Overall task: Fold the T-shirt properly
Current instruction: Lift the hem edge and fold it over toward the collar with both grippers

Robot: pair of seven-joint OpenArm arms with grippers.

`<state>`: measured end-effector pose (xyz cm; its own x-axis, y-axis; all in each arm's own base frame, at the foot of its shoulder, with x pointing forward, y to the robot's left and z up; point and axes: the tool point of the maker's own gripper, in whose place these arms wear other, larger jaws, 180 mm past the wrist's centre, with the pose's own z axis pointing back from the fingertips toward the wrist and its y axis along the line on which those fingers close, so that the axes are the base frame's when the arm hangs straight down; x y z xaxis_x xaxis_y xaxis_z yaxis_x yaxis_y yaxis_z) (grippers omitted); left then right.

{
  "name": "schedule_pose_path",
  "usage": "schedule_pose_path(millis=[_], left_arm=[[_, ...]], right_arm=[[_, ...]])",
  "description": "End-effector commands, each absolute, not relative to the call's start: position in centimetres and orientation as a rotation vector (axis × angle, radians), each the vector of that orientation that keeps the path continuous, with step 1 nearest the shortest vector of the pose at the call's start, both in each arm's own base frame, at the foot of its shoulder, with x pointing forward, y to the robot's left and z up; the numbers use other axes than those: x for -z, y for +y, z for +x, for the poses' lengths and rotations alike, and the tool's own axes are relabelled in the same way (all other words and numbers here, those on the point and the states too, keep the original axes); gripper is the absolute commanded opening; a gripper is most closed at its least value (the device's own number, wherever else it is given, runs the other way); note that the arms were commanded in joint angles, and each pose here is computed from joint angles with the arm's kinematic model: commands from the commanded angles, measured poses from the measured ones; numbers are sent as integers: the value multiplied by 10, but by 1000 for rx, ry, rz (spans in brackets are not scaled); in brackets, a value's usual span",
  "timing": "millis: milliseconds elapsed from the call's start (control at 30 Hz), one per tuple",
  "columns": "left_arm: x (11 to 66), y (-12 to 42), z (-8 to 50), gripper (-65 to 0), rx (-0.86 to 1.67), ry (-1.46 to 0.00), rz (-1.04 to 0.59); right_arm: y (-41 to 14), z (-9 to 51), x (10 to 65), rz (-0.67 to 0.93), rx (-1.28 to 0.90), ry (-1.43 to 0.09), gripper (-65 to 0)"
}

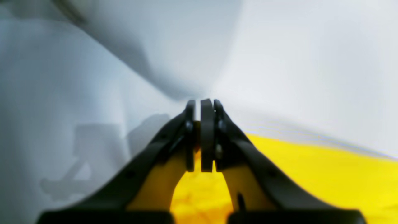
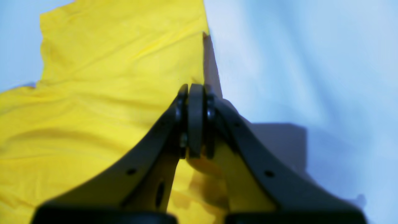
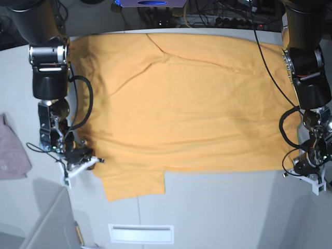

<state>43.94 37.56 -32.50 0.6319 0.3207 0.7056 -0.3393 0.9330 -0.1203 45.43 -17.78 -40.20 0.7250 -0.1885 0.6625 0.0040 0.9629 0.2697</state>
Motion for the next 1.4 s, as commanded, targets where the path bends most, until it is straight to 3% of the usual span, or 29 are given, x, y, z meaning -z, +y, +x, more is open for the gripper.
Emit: schedule_pose_path(millis=[0, 433, 700, 1367], left_arm=[[291, 381, 454, -650, -367, -889, 27], [250, 366, 455, -650, -294, -1004, 46], [263, 373, 427, -650, -325, -969, 54], [277, 350, 406, -650, -265, -960, 57]], right_arm=[[-183, 475, 372, 261, 102, -842, -650], [-185, 483, 362, 256, 109, -958, -650], [-180, 472, 353, 260, 95, -1079, -650], [-195, 448, 379, 225, 96, -1022, -650]])
